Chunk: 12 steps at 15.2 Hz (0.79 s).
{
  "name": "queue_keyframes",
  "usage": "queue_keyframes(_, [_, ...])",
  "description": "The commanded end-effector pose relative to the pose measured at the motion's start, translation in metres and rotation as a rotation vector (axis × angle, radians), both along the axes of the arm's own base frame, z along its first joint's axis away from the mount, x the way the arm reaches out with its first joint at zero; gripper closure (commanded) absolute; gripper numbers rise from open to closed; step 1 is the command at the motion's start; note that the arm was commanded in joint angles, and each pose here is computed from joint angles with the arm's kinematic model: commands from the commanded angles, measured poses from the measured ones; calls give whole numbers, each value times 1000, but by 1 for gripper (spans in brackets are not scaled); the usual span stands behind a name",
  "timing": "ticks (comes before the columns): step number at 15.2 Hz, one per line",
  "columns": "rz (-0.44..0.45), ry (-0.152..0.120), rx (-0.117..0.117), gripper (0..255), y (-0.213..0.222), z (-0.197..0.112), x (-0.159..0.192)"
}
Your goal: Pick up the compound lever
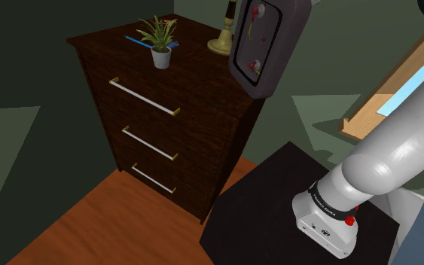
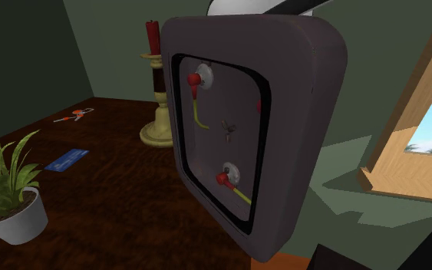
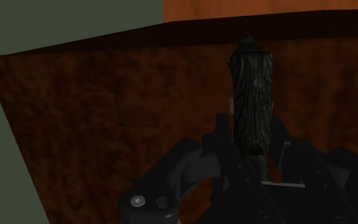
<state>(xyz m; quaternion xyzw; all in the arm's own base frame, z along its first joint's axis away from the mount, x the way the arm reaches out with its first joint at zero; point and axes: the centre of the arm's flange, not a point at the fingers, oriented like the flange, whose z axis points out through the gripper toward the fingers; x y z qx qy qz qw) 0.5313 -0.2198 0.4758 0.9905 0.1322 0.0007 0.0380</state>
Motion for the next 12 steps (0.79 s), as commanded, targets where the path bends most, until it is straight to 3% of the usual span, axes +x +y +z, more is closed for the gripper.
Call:
queue_keyframes(1, [0, 0, 0, 255, 0, 0, 0])
queue_keyframes(4, [0, 0, 0, 255, 0, 0, 0])
queue_keyframes(12, [0, 0, 0, 255, 0, 42, 0])
